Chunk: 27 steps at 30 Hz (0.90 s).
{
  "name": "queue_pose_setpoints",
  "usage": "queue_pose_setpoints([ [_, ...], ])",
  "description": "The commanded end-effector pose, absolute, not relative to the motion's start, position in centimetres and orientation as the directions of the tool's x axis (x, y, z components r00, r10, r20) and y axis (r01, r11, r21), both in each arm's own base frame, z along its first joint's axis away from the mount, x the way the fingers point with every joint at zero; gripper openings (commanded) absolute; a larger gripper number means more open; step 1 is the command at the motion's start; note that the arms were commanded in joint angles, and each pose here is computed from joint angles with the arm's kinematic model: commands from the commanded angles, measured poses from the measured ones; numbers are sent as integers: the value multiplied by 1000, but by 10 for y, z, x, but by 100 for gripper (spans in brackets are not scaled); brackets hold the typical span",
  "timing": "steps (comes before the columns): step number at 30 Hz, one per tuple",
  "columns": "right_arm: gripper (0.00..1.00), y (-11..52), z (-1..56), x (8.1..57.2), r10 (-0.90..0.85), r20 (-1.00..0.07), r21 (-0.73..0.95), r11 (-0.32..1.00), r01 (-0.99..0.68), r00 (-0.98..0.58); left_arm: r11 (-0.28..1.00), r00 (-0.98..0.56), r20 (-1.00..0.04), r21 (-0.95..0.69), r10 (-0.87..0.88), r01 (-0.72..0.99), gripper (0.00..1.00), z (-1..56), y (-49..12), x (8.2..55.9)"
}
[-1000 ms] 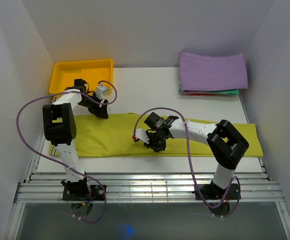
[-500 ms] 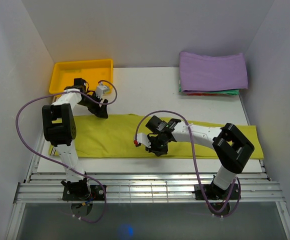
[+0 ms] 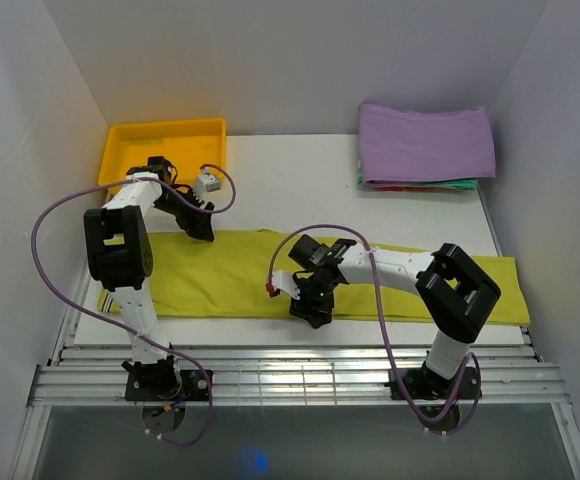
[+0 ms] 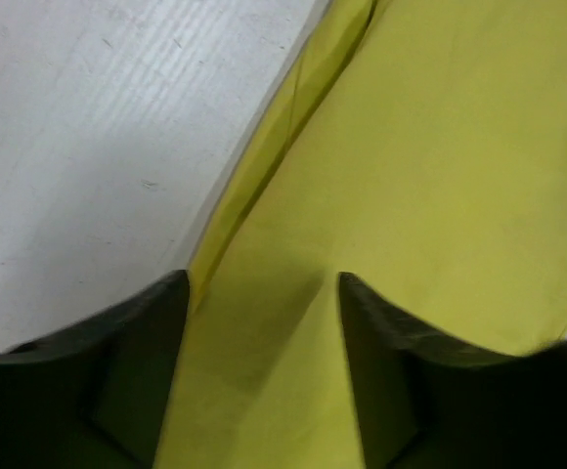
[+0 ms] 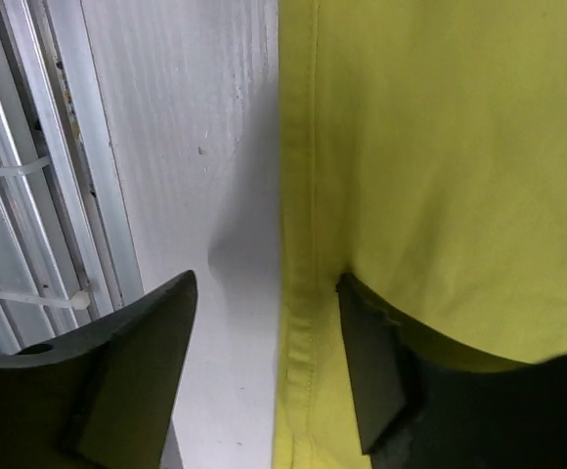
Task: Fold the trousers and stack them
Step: Fold the trousers
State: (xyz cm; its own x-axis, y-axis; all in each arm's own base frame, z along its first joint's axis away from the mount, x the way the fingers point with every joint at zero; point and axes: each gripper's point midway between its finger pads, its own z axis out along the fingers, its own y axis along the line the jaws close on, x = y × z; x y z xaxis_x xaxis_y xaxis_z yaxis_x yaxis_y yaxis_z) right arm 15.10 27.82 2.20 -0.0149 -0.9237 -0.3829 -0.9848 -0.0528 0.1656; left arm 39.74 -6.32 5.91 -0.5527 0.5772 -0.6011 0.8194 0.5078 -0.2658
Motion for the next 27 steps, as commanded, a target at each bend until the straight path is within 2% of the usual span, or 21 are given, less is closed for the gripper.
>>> queue_pose_setpoints([
  [1, 70, 286, 34, 175, -897, -438, 125, 7, -992, -62, 447, -536, -606, -310, 587, 839, 60, 59, -67, 379],
  [4, 72, 294, 71, 209, -829, -544, 88, 93, -992, -126, 445, -534, -607, -308, 589, 841, 45, 58, -67, 379],
  [6, 80, 294, 104, 247, -752, -629, 73, 197, -978, -198, 434, -500, -635, -274, 589, 859, 30, 68, -68, 379],
  [7, 82, 294, 115, 260, -724, -654, 72, 227, -971, -218, 425, -482, -655, -260, 582, 867, 25, 74, -71, 379],
  [8, 83, 286, 127, 279, -686, -676, 88, 285, -954, -268, 422, -442, -683, -211, 582, 882, 15, 90, -72, 380],
  [10, 85, 293, 160, 304, -609, -744, 101, 305, -947, -275, 406, -394, -711, -165, 582, 899, 6, 98, -76, 375],
  [11, 89, 287, 170, 318, -567, -760, 131, 348, -928, -319, 403, -371, -722, -140, 584, 905, 0, 103, -77, 373],
  [12, 89, 294, 188, 328, -522, -791, 152, 338, -929, -320, 399, -303, -748, -56, 590, 915, 0, 121, -78, 375],
  [14, 90, 297, 204, 345, -467, -815, 178, 364, -914, -344, 392, -284, -736, -28, 614, 919, 0, 113, -79, 357],
  [15, 90, 304, 206, 349, -430, -812, 237, 376, -896, -396, 371, -225, -737, 38, 637, 928, 0, 115, -83, 358],
  [16, 89, 312, 219, 358, -394, -837, 232, 372, -899, -379, 367, -173, -739, 108, 651, 924, 0, 127, -83, 352],
  [17, 89, 317, 222, 361, -371, -841, 257, 367, -894, -394, 368, -188, -727, 94, 660, 925, 0, 110, -83, 335],
  [19, 88, 331, 220, 361, -332, -822, 346, 354, -869, -463, 332, -73, -715, 229, 695, 915, 0, 119, -90, 330],
  [20, 88, 336, 220, 365, -315, -821, 364, 352, -862, -476, 320, -81, -701, 217, 709, 922, 0, 98, -90, 311],
  [22, 88, 348, 207, 362, -307, -788, 436, 332, -836, -533, 294, 25, -671, 358, 741, 886, 0, 105, -89, 310],
  [23, 88, 352, 205, 361, -298, -779, 460, 326, -826, -552, 285, 13, -657, 345, 754, 894, 0, 82, -87, 292],
  [24, 88, 357, 197, 358, -303, -763, 486, 315, -815, -572, 280, 52, -629, 417, 775, 865, 0, 83, -85, 298],
  [27, 87, 369, 178, 344, -312, -718, 555, 282, -782, -622, 244, 103, -572, 497, 813, 833, 0, 64, -78, 285],
])
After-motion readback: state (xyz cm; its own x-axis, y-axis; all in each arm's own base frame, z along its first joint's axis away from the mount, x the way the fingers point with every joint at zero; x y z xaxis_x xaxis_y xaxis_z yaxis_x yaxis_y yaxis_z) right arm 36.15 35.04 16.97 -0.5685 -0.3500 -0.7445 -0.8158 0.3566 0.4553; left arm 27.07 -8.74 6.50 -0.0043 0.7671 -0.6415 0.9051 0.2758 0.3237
